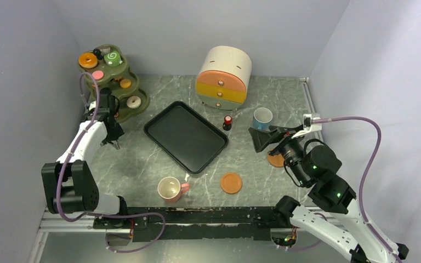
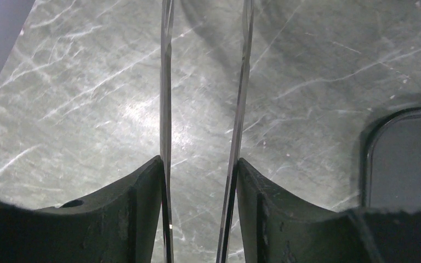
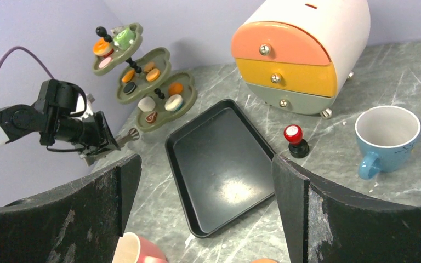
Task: Serve the afternoon tea
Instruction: Place the desert on the desert table, then place the clamp on the tray.
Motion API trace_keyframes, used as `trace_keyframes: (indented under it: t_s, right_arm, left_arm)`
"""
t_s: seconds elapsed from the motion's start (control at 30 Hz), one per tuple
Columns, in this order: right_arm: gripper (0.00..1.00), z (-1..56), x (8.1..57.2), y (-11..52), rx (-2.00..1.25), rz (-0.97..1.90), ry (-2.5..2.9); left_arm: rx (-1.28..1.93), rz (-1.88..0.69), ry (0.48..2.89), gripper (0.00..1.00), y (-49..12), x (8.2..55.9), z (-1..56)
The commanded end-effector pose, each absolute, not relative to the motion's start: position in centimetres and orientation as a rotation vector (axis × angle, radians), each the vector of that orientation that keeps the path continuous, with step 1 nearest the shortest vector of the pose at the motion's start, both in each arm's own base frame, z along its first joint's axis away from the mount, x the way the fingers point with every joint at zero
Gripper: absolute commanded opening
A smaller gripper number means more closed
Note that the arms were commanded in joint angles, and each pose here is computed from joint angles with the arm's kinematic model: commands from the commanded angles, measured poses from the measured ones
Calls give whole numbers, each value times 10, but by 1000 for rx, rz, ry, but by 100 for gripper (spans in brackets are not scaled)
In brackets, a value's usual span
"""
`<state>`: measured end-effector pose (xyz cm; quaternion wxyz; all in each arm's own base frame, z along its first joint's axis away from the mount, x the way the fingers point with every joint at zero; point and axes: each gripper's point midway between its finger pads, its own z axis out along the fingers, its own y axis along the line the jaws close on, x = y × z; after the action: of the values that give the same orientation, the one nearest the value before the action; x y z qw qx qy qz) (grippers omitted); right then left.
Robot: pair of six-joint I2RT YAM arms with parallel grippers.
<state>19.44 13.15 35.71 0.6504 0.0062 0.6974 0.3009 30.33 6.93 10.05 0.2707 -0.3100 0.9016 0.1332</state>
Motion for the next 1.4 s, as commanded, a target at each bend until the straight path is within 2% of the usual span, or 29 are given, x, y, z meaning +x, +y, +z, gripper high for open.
trace_keyframes:
  t_s: [0.0, 0.53, 1.07, 1.37]
  right_arm:
    - [93, 365, 194, 132, 19, 706, 1550]
    - [91, 358, 201, 140, 16, 693, 1599]
    - [91, 353, 203, 139, 23, 672, 1613]
    - [91, 353, 204, 143, 16, 683, 1617]
  left_arm:
    - [-960, 401, 2364, 53, 77, 284, 107]
    - [-1120, 468, 2276, 53, 85, 249, 100]
    - [-1181, 467, 2263, 52, 84, 238, 78]
    - [-979, 407, 2227, 47, 85, 258, 123]
